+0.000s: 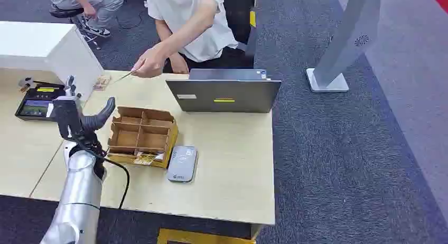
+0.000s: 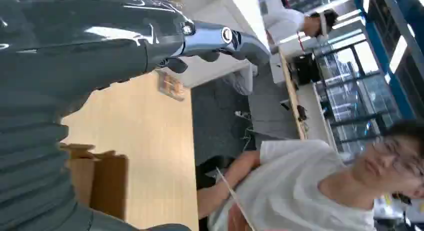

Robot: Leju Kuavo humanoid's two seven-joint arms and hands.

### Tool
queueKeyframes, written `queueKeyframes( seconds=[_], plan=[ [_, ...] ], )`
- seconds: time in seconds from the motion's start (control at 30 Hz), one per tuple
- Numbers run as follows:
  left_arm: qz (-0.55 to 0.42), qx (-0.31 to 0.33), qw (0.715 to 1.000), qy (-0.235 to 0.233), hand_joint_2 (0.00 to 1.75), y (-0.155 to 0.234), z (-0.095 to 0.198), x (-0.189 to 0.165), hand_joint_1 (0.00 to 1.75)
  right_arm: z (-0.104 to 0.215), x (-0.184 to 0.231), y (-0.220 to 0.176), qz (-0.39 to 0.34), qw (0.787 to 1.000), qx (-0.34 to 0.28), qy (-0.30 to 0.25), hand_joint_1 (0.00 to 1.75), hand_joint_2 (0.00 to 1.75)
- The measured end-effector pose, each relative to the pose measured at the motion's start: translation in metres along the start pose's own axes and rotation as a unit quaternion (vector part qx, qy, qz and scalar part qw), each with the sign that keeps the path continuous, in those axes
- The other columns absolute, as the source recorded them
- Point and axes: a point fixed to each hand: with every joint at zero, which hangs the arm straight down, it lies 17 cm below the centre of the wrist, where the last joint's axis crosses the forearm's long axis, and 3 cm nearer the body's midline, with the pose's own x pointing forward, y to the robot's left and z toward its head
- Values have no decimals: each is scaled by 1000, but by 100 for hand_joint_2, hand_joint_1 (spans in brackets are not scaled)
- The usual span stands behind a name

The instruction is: Pass the card to the sensor for recognition and then transmit it.

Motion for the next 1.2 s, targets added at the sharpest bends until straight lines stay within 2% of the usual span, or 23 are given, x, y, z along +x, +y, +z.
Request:
queueKeyframes(
  seconds=[0.43, 0.8, 0.83, 1.2],
  plan=[
    [-160, -96, 981, -45, 175, -66, -63, 58, 0, -1, 8, 6, 18, 1000, 10, 2, 0, 175],
    [-329, -119, 933, -84, 175, -81, -112, 103, 0, -2, 15, 9, 32, 999, 17, 3, 0, 175],
    [-347, -118, 927, -85, 175, -80, -117, 106, 175, -2, 16, 10, 34, 999, 18, 2, 0, 175],
    [-518, -69, 846, -106, 175, -43, -163, 142, 175, -3, 19, 14, 53, 998, 23, 9, 0, 175]
  ],
)
